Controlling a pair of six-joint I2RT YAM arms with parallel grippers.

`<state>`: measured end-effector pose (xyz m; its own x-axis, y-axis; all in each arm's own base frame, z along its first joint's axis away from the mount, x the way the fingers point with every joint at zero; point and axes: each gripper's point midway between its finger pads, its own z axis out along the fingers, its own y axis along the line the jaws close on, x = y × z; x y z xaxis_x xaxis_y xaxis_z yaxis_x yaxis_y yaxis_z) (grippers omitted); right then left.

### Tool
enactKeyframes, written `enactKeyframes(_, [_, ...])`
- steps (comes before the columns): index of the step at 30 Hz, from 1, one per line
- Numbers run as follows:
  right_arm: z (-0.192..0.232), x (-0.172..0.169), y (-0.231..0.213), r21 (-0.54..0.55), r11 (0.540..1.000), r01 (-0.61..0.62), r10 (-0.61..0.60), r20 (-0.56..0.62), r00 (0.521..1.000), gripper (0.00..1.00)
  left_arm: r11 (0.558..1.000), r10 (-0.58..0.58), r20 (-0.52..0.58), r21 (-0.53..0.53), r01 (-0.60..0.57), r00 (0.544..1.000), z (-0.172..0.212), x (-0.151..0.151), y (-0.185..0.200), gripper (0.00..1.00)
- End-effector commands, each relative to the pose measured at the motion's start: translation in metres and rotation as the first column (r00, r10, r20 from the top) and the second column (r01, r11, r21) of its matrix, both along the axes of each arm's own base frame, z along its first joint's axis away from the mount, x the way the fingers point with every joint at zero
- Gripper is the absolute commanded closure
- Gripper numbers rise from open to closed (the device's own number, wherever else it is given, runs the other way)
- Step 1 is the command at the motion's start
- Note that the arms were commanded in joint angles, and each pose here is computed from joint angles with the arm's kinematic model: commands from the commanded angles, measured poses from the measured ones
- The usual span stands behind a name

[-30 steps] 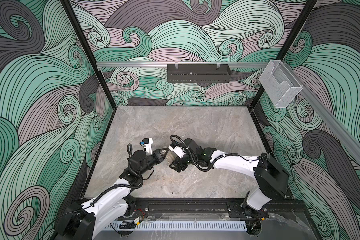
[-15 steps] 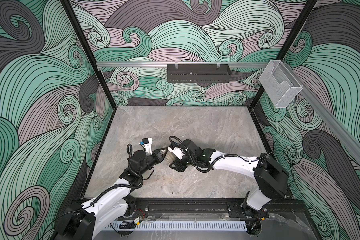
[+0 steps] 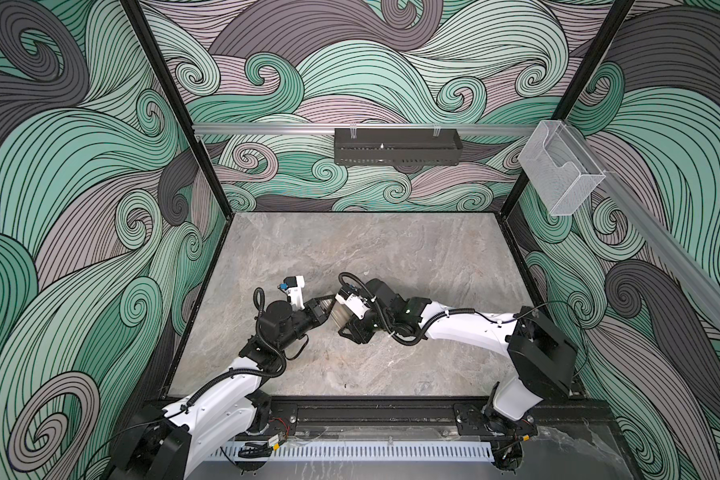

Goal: Load the batteries into the remote control

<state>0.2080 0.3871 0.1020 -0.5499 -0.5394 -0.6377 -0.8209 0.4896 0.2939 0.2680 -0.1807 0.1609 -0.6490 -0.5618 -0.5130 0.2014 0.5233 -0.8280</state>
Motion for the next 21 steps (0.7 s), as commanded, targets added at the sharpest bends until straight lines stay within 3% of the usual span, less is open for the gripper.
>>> enactKeyframes(1, [0.004, 0.008, -0.006, 0.004, 1.0, 0.022, -0.023, 0.039, 0.999, 0.94, 1.0, 0.01, 0.026, 0.011, -0.01, 1.0, 0.006, -0.001, 0.002, 0.58])
enactKeyframes(4, [0.006, 0.01, -0.009, 0.005, 1.0, 0.021, -0.022, 0.046, 0.999, 0.98, 0.999, 0.013, 0.019, 0.04, -0.014, 1.0, 0.003, -0.003, 0.004, 0.32])
enactKeyframes(6, [0.008, 0.011, -0.01, 0.019, 1.0, 0.018, -0.019, 0.048, 0.999, 0.99, 0.998, 0.008, 0.021, 0.058, -0.009, 1.0, 0.003, -0.005, 0.005, 0.23])
enactKeyframes(13, [0.023, 0.019, -0.019, 0.101, 0.995, 0.017, -0.019, 0.019, 1.0, 0.99, 0.994, -0.032, 0.072, 0.107, 0.024, 0.997, 0.01, -0.014, 0.007, 0.2])
enactKeyframes(21, [0.047, 0.004, -0.017, 0.202, 0.973, -0.115, 0.124, -0.032, 0.992, 0.94, 0.979, -0.155, 0.162, 0.158, 0.129, 0.975, 0.035, -0.026, -0.006, 0.15])
